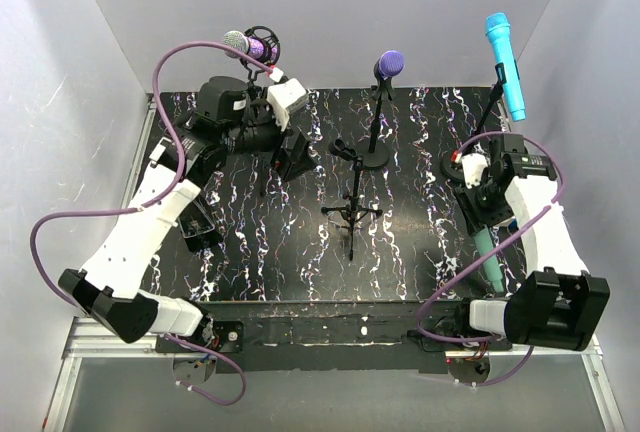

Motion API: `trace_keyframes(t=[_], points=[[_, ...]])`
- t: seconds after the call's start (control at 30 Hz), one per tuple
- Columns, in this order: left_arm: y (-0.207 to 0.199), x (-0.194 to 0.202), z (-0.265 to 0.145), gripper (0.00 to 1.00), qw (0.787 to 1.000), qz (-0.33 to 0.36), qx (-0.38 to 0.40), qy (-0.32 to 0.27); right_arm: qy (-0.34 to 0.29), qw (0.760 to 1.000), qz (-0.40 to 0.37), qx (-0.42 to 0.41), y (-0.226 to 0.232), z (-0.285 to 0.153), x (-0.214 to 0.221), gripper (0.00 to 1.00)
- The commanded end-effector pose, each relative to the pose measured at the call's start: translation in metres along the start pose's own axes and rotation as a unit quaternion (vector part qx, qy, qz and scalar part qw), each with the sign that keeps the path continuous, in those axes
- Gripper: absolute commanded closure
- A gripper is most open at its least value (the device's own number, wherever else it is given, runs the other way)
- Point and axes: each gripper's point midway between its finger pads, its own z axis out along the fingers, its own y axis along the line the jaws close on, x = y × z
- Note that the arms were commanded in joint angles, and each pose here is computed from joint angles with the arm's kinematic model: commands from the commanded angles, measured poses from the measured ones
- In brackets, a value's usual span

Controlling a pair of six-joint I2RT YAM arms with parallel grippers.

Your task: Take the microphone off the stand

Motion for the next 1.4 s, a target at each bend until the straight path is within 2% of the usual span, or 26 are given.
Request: trace_keyframes(t=[0.0, 0.17, 0.33, 0.53, 0.63, 0.67, 0.73, 0.8, 0.87, 0.9, 1.17, 1.37], points=[[-0.009, 0.006, -0.006, 0.02, 1.0, -0.021, 0.007, -0.001, 0.067, 0.992, -0.012, 0.108, -0.045, 0.018, 0.018, 0.99], [-0.004, 0.014, -0.007, 0.02, 1.0, -0.014, -0.009, 0.008, 0.092, 0.99, -0.016, 0.108, -0.053, 0.038, 0.02, 0.99], [-0.008, 0.046, -0.004, 0.02, 0.998, 0.006, 0.015, 0.066, 0.108, 0.99, -0.041, 0.078, -0.051, 0.065, 0.021, 0.99], [-0.01, 0.047, -0.005, 0.02, 0.998, 0.009, 0.015, 0.066, 0.116, 0.988, -0.054, 0.09, -0.061, 0.08, 0.018, 0.99], [-0.011, 0.046, -0.003, 0.02, 0.998, 0.003, 0.019, 0.066, 0.13, 0.982, -0.081, 0.111, -0.074, 0.087, 0.02, 0.89], [-0.011, 0.045, -0.003, 0.02, 0.998, 0.002, 0.02, 0.067, 0.133, 0.981, -0.084, 0.117, -0.077, 0.089, 0.02, 0.78], [-0.012, 0.044, -0.002, 0.02, 0.997, 0.001, 0.025, 0.069, 0.134, 0.981, -0.086, 0.114, -0.077, 0.091, 0.019, 0.67], [-0.013, 0.043, -0.002, 0.02, 0.997, 0.002, 0.03, 0.07, 0.13, 0.982, -0.082, 0.106, -0.074, 0.091, 0.018, 0.52], [-0.014, 0.043, 0.0, 0.02, 0.997, 0.003, 0.036, 0.07, 0.129, 0.983, -0.078, 0.103, -0.073, 0.092, 0.018, 0.27], [-0.015, 0.043, 0.0, 0.02, 0.997, 0.004, 0.04, 0.069, 0.13, 0.983, -0.078, 0.103, -0.073, 0.092, 0.019, 0.19], [-0.017, 0.041, 0.001, 0.02, 0.997, 0.019, 0.047, 0.058, 0.12, 0.985, -0.073, 0.099, -0.069, 0.082, 0.016, 0.13], [-0.018, 0.044, 0.003, 0.02, 0.997, 0.019, 0.05, 0.059, 0.088, 0.991, -0.065, 0.082, -0.055, 0.043, 0.006, 0.1]])
